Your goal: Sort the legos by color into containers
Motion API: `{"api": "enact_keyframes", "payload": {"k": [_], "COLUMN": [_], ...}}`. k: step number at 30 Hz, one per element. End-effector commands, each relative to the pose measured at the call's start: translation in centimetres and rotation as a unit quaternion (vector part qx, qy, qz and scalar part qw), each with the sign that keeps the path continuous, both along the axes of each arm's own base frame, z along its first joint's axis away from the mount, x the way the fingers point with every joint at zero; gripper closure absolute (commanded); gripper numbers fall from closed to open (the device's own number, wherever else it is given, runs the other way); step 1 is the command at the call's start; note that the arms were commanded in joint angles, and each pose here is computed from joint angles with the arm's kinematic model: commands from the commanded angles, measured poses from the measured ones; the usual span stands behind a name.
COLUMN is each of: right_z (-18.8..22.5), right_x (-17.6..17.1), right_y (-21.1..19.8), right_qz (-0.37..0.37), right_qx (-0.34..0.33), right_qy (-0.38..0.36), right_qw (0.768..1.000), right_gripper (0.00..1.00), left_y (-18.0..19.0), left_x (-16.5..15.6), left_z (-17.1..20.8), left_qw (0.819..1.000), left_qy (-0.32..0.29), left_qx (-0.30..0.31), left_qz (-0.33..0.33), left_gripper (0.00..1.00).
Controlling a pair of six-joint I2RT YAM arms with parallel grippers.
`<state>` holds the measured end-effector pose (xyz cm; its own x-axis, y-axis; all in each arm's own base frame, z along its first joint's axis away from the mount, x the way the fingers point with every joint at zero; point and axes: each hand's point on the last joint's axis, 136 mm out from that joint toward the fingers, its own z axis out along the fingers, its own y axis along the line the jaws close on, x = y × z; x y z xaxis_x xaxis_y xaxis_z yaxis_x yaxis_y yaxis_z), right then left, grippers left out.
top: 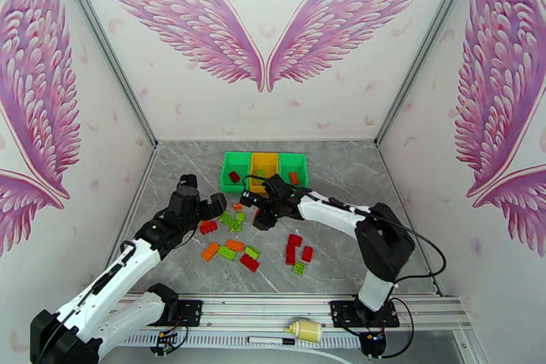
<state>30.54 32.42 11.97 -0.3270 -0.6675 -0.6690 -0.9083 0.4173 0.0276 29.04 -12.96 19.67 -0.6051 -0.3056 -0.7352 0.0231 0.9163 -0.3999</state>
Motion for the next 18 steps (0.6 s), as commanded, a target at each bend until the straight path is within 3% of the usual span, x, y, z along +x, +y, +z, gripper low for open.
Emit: {"api": "enact_keyframes", "payload": {"k": [1,10,18], "right_z": [4.1,7.1,4.0], "right_x": [2.0,8.1,12.7], "right_y": [-0.4,-7.2,-12.0], "right_qz": [-0.085,-0.298,-0.422], "right_qx": [0.098,0.151,0.096], "right_qy": [-0.006,-0.009,0.012], "right_qw": [0.992,0.942,0.901], "right_gripper": [0.62,0.63,0.65], "left_y": [-1.9,-9.0,-13.7], "left_x": [0.4,-1.0,-1.6], "left_z": [2.8,4.4,4.4], "left_qw": [0.994,0.967,0.948], "left_qy": [-0.090,-0.138,-0.152], "left_qx": [0.027,0.054,0.066], "left_qz": [-0.051,-0.207,-0.272], "left_gripper": [0.01,0.01,0.01]}}
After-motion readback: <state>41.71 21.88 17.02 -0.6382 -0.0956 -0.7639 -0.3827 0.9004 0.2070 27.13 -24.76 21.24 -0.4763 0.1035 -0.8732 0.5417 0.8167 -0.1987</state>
